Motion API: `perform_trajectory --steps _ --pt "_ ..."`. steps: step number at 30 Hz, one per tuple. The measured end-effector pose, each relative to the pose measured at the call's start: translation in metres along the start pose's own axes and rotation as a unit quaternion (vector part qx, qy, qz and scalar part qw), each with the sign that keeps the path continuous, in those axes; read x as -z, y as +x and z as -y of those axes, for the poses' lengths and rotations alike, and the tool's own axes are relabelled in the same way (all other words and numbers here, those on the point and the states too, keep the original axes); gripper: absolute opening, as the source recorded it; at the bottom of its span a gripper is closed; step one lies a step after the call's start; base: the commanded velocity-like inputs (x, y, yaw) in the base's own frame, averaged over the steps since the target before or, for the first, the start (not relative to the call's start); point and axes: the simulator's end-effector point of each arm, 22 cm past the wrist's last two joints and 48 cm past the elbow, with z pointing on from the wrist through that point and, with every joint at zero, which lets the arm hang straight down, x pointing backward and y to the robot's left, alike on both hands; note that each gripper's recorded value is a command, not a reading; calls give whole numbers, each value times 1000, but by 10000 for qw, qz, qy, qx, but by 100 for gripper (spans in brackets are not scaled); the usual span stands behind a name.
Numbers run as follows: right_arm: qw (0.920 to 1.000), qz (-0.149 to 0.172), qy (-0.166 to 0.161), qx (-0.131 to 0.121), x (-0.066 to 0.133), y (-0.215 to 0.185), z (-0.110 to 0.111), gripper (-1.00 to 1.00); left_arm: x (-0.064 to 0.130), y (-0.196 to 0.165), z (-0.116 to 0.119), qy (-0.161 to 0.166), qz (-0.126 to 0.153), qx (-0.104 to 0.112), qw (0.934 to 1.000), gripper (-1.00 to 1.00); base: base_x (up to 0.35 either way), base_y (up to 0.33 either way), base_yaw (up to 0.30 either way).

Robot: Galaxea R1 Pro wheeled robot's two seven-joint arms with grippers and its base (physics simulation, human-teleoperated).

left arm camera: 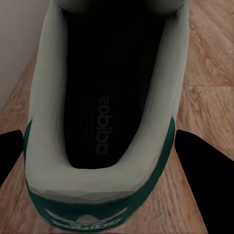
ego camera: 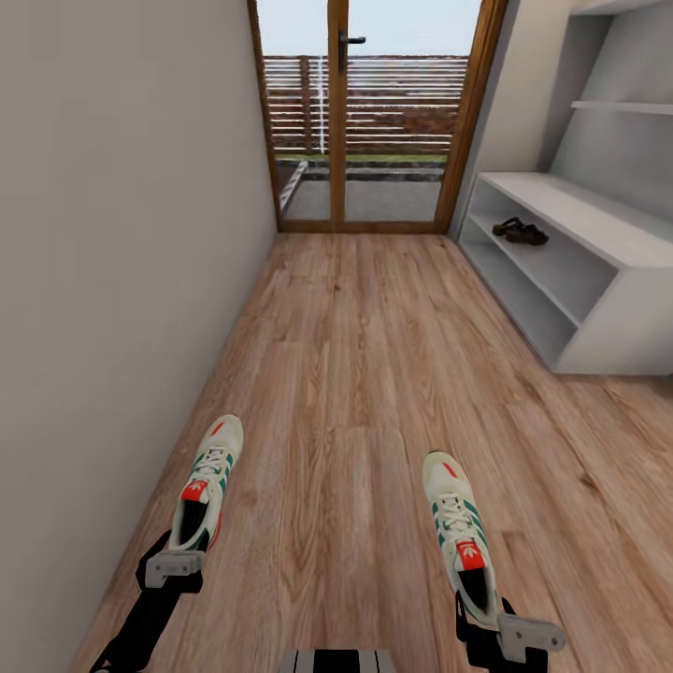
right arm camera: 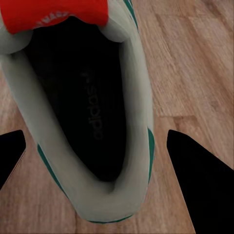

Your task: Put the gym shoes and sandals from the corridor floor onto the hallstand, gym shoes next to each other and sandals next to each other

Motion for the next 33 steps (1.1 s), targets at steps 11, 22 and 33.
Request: perform_trajectory --steps 11,22,33 --pt "10000 0 0 0 0 0 0 -100 0 0 0 2 -2 -5 10000 -100 328 0 0" --pt "10000 0 0 0 0 0 0 -100 0 0 1 12 -4 -16 10000 -100 328 0 0" --pt "10000 0 0 0 0 0 0 -100 0 0 1 14 -5 -18 10000 -100 328 0 0"
